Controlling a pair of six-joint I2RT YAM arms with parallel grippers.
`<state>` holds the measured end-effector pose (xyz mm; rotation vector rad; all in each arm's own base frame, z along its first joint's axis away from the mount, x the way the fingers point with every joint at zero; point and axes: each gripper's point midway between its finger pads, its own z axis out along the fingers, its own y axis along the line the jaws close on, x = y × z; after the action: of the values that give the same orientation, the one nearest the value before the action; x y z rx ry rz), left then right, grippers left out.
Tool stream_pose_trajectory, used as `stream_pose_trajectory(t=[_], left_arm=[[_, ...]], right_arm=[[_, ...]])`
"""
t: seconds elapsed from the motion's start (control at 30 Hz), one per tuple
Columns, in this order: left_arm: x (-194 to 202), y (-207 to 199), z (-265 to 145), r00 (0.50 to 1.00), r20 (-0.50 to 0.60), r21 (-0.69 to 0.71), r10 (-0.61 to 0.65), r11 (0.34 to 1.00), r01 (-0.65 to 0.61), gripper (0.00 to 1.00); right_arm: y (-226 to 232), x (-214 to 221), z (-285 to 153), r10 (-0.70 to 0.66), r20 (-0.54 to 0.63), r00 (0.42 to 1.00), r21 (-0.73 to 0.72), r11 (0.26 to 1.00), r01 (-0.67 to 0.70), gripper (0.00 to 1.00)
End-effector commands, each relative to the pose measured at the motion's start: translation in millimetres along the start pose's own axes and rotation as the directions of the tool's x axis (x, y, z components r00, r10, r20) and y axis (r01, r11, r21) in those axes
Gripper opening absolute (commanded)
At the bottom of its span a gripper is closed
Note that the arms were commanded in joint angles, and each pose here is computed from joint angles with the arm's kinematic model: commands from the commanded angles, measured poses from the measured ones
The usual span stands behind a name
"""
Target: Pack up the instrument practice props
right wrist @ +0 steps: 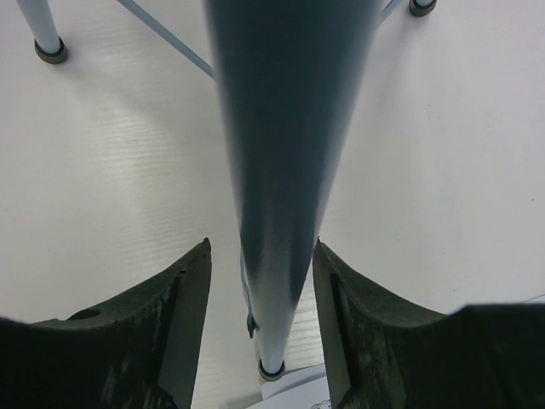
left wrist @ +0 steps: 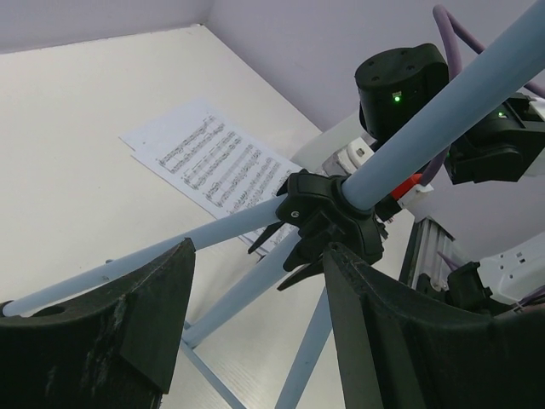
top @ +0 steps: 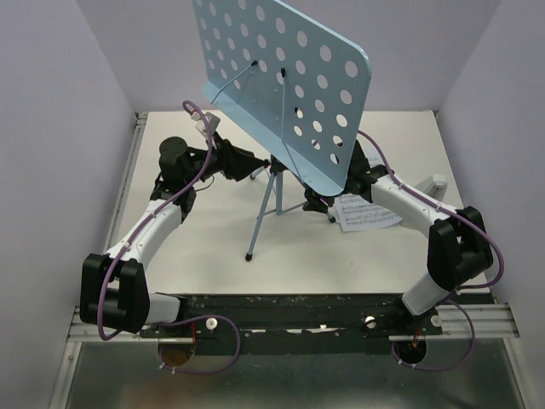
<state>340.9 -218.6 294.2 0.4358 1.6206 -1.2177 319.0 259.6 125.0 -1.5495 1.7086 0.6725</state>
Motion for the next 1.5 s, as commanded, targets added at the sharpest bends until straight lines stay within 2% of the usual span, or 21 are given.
stream_pose_trajectory(t=[0.0,0.3,0.47,0.67,0.97,1.1,1.23,1.47], left_arm=[[-13.0,-13.3,2.4,0.999,0.018,0.057,0.046,0.997,-0.047,0.72],[-9.8,-18.1,0.8,0.999,0.011,0.075,0.043,0.996,-0.044,0.73],[-10.5,11.3,5.8,0.998,0.046,-0.073,-0.045,0.996,0.048,0.73],[-9.6,43.0,9.0,0.984,0.093,-0.219,-0.153,0.961,0.170,0.73],[26.1,59.8,2.5,0.971,0.054,-0.316,-0.231,0.919,0.236,0.74],[30.4,49.1,-8.2,0.987,0.021,-0.270,-0.160,0.949,0.160,0.74],[35.5,26.3,-15.6,0.998,-0.027,-0.153,-0.058,0.987,0.053,0.74],[33.7,-0.4,-14.2,0.999,-0.054,-0.016,0.008,1.000,-0.009,0.74]], right_arm=[[-1.1,-0.5,-3.1,-0.019,-0.002,1.000,0.022,1.000,0.019,0.59],[-1.0,0.5,-4.2,-0.018,-0.004,1.000,0.025,1.000,0.018,0.59],[0.4,0.5,-2.7,-0.017,-0.003,1.000,0.019,1.000,0.017,0.59],[1.6,2.2,-4.7,-0.017,-0.011,1.000,0.024,1.000,0.018,0.59],[5.4,7.0,-5.0,-0.015,-0.018,1.000,0.022,1.000,0.015,0.59],[2.8,5.6,-5.6,-0.020,-0.017,1.000,0.028,0.999,0.021,0.59],[3.0,6.0,-3.9,-0.018,-0.015,1.000,0.021,1.000,0.018,0.59],[0.8,4.2,-1.5,-0.016,-0.004,1.000,0.018,1.000,0.016,0.59]])
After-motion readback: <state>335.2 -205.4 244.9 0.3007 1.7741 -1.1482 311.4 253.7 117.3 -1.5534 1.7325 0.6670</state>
